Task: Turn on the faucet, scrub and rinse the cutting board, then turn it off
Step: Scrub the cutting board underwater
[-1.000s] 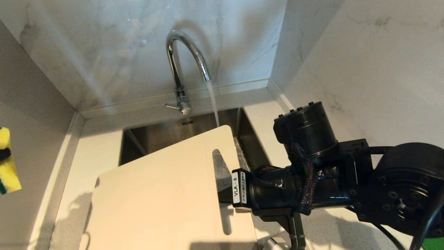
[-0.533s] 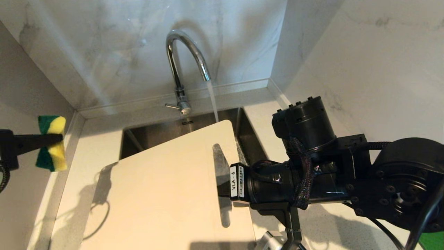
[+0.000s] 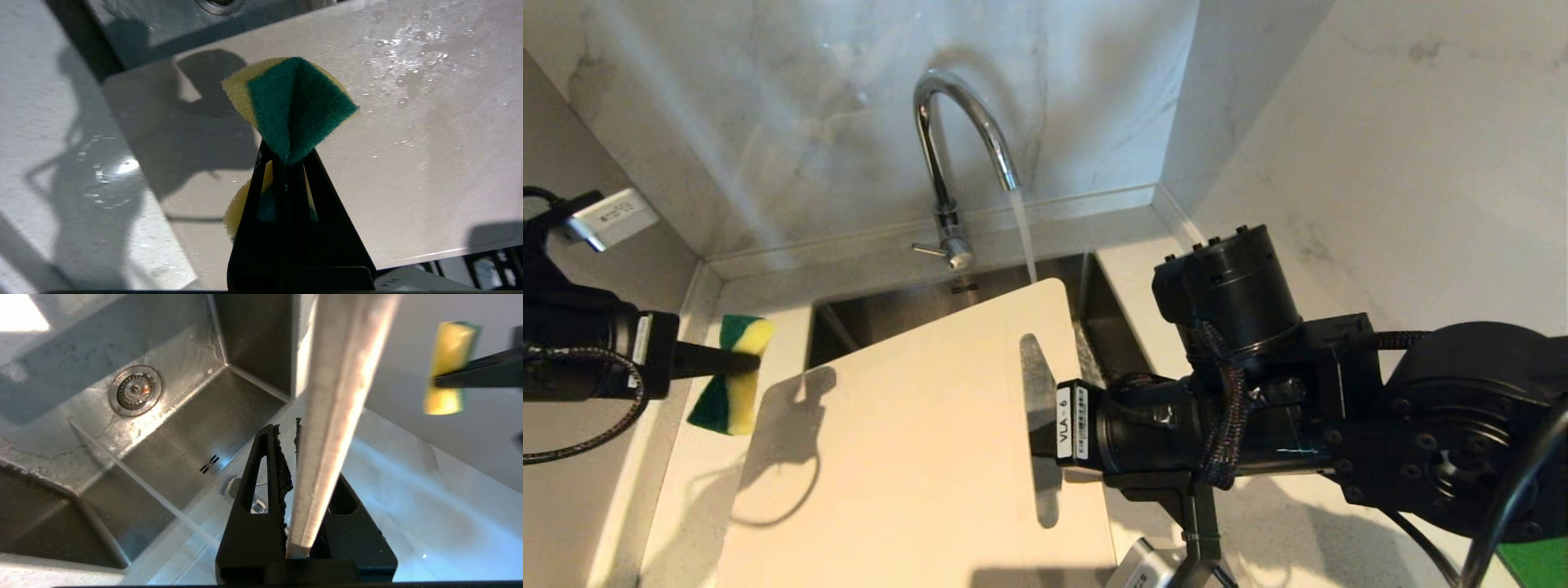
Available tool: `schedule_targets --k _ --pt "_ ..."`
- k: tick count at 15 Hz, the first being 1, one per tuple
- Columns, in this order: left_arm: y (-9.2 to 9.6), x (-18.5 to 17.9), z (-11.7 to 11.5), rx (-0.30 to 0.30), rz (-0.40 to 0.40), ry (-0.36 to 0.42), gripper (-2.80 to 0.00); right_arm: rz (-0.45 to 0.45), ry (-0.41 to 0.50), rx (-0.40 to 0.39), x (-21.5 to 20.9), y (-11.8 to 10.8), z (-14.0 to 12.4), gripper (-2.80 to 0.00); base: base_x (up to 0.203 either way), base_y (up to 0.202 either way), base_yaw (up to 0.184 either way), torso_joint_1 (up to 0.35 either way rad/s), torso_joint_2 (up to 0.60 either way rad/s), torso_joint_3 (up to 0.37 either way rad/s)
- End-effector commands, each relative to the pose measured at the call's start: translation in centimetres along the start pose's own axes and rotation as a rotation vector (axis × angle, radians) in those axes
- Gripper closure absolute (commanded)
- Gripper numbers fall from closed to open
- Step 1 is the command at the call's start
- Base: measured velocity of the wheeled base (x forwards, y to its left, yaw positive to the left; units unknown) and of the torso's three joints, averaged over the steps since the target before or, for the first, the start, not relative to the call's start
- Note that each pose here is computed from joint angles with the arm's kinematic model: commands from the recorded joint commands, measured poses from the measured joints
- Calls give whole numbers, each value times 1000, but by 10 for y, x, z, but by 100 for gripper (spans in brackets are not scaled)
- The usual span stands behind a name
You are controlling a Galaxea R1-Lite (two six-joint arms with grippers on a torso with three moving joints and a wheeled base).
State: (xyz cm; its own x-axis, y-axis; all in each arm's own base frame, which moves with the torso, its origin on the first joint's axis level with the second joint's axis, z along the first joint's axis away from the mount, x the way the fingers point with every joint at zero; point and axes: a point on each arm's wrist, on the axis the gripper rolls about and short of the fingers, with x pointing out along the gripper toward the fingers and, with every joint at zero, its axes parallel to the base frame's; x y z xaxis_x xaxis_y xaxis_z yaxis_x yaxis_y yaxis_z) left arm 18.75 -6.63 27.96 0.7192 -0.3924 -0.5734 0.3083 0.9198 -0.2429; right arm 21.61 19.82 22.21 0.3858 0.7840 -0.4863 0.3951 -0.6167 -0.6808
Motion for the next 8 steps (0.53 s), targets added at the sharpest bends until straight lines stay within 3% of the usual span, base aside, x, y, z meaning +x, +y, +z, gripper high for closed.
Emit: schedule_targets --k 1,3,8 --pt "-10 28 4 -53 -56 81 0 -9 3 -19 4 -3 -4 0 0 0 0 0 0 0" --pt "-23 44 14 -117 -105 108 0 -9 1 -19 4 -3 -3 0 0 0 0 0 0 0" --pt "-69 59 43 -172 -230 82 0 -5 -5 -19 5 -2 -2 0 0 0 0 0 0 0"
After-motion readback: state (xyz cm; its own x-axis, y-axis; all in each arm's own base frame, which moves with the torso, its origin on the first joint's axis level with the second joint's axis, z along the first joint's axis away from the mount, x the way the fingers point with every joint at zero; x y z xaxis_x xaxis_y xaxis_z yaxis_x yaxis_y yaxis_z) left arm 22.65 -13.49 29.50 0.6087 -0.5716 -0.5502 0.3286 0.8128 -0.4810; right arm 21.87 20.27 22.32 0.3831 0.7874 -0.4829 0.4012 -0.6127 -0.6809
